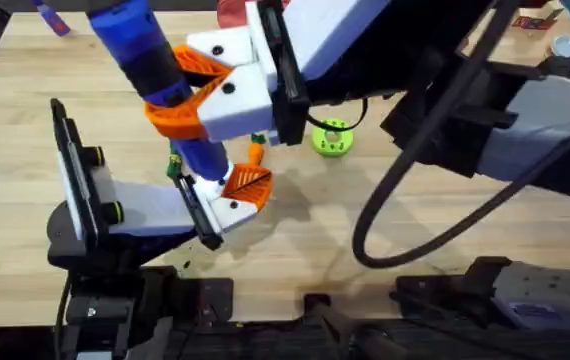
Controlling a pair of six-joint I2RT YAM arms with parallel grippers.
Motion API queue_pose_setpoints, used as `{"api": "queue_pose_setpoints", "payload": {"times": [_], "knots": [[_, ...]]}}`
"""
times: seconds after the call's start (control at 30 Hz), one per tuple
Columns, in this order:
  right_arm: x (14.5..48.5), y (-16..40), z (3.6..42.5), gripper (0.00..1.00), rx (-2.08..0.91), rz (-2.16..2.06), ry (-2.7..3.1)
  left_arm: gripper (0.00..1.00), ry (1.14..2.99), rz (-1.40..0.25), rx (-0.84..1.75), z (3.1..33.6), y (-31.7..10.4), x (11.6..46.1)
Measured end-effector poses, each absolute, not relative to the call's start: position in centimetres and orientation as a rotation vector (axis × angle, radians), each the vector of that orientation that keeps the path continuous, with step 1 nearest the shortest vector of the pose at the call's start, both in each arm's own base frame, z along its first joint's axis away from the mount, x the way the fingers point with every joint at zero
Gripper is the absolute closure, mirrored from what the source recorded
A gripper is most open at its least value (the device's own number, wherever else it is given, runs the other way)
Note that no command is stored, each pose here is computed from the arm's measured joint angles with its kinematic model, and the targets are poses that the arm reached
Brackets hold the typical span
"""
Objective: Pick up the gripper from the table and insert it into the empty holder that is missing its gripper. Then pick up a screw, insert it into the mounting hole, and use the screwdriver to tighten it. Finally, clean up the table by picking up the vegetable and placing it into the bucket.
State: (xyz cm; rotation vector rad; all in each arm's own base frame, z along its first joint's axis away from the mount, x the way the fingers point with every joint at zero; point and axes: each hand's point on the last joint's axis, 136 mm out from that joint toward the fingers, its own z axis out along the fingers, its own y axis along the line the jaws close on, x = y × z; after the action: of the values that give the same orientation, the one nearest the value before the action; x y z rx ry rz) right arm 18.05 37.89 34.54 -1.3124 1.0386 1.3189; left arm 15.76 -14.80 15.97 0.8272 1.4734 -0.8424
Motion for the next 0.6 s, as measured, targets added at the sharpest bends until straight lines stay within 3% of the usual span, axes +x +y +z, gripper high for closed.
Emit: {"api": "queue_pose_setpoints", "payload": {"times": [0.6], "knots": [[18.09,37.93,34.09,0.978,-1.314,1.322,1.048,0.992,1.474,-0.843,0.827,15.97,-14.80,15.76]]}}
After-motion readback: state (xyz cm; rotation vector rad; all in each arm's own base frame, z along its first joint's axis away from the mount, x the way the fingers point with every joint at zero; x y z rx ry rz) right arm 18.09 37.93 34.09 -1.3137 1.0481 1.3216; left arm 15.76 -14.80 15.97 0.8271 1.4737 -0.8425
